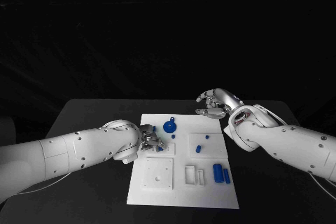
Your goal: Assemble the parts on the task board
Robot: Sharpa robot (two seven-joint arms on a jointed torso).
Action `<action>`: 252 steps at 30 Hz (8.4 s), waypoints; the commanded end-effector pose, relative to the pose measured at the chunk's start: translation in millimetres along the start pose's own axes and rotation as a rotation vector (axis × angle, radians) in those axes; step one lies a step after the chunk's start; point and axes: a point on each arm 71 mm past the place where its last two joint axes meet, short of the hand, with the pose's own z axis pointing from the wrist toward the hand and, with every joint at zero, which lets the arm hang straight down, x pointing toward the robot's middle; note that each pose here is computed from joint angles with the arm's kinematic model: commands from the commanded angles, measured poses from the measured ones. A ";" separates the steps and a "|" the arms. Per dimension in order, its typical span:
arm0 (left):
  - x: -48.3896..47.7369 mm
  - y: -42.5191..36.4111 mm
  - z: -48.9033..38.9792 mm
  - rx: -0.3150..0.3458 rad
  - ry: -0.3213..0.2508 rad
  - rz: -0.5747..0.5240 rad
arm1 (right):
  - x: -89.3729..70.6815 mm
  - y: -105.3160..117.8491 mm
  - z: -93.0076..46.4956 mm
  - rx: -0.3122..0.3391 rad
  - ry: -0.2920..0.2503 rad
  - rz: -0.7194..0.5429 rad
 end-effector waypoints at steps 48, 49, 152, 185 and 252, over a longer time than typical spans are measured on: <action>-47.1 4.3 -22.3 0.054 -0.078 -0.167 | -2.6 -6.7 0.3 0.006 -0.005 0.005; -51.7 4.9 -22.9 0.051 -0.083 -0.166 | -2.7 -6.8 0.3 0.006 -0.005 0.005; -80.2 23.0 38.4 -0.105 -0.046 -0.085 | 1.7 -1.1 3.0 -0.005 0.005 0.010; -68.2 37.6 -2.9 -0.029 -0.182 -0.218 | -0.8 -5.9 1.4 0.004 0.007 0.009; 3.5 37.8 -17.8 -0.025 -0.125 -0.027 | -0.8 -9.5 -0.5 0.011 0.020 0.016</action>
